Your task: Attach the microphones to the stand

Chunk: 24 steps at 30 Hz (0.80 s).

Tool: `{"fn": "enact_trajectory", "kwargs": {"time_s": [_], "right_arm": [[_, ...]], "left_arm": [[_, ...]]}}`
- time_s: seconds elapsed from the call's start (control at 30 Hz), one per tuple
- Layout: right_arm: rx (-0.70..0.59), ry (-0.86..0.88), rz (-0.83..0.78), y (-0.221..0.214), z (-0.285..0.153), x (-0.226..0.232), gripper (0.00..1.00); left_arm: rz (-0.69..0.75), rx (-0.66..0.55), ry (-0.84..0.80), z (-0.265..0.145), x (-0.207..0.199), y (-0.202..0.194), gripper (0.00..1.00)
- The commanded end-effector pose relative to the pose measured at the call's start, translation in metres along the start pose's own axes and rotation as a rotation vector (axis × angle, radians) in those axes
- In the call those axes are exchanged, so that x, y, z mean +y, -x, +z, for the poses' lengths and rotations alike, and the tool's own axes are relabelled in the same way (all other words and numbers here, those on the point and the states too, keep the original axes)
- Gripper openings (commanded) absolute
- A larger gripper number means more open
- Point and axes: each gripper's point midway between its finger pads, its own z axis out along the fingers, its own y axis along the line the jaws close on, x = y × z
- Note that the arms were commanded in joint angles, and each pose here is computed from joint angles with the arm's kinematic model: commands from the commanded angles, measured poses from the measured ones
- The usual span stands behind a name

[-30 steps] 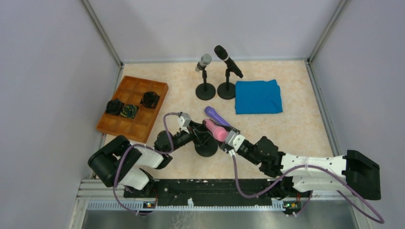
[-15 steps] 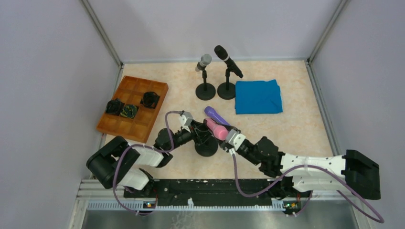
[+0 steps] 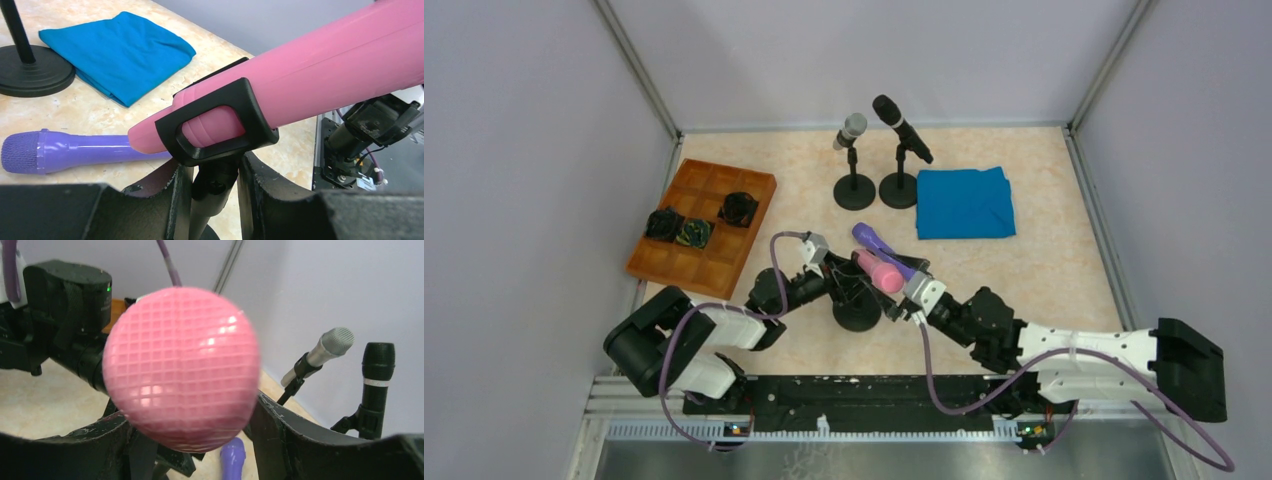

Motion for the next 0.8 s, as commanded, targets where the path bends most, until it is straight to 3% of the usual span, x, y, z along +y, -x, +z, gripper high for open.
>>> {"fn": "enact_trajectory", "kwargs": {"time_s": [0.0, 0.4, 0.63, 0.77], "right_arm": [[-0.184, -0.023, 0.03, 0.055, 0.0, -0.013, 0.6], [-0.167, 0.192, -0.114, 0.066, -0.006, 0.012, 0.55], [-0.16, 0.223, -0.16, 0.063, 0.0, 0.018, 0.54], [-0.154, 0.227, -0.178, 0.06, 0.003, 0.02, 0.48]], "left_arm": [[0.023, -0.099, -0.124, 0.001, -0.027, 0.028, 0.0], [0.043, -0.085, -0.258, -0.007, -0.051, 0.025, 0.0], [0.04, -0.075, -0.276, -0.005, -0.053, 0.023, 0.0], [0.043, -0.072, -0.291, -0.004, -0.055, 0.023, 0.0]]}}
